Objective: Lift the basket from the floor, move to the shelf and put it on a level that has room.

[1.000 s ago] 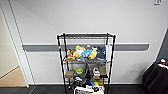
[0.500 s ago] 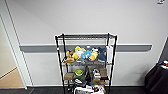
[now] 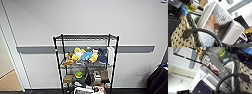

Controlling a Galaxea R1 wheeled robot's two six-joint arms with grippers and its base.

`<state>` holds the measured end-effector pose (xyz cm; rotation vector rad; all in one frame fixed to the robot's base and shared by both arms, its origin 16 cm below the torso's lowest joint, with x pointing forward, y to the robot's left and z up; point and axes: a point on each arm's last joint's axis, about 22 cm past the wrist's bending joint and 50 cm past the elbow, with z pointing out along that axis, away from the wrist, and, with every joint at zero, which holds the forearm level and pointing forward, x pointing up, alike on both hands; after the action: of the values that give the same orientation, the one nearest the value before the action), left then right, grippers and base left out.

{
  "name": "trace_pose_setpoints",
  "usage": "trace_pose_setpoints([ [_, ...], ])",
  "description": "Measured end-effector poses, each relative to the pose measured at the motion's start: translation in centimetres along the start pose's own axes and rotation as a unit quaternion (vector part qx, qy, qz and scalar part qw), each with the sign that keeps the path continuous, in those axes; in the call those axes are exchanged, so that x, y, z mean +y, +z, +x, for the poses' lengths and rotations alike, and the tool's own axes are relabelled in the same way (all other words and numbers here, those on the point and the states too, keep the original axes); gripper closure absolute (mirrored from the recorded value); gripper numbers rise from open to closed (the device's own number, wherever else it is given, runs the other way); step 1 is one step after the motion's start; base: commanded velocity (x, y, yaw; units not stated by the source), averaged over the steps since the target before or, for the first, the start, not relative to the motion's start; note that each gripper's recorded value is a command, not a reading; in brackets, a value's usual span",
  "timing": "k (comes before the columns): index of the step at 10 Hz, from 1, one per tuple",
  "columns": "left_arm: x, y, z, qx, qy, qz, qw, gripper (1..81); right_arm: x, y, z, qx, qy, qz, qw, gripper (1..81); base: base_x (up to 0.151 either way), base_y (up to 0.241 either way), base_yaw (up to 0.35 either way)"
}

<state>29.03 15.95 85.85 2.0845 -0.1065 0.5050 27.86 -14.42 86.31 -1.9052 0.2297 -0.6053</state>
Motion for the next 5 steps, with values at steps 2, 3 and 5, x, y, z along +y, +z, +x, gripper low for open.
trace_pose_setpoints([
  [2, 0.00, 0.00, 0.00, 0.000, 0.000, 0.000, 1.0000, 81.1, 0.04, -0.05, 0.02, 0.000, 0.000, -0.001, 1.0000, 81.1, 0.127, 0.000, 0.000],
  [3, 0.02, 0.02, 0.00, 0.000, 0.000, 0.000, 1.0000, 81.1, 0.10, -0.14, 0.08, 0.001, 0.000, -0.001, 1.0000, 81.1, 0.127, 0.000, 0.000],
  [5, 0.00, 0.00, 0.01, 0.000, 0.000, 0.000, 1.0000, 81.1, 0.11, -0.19, 0.12, 0.001, -0.001, -0.002, 1.0000, 81.1, 0.127, 0.000, 0.000],
])
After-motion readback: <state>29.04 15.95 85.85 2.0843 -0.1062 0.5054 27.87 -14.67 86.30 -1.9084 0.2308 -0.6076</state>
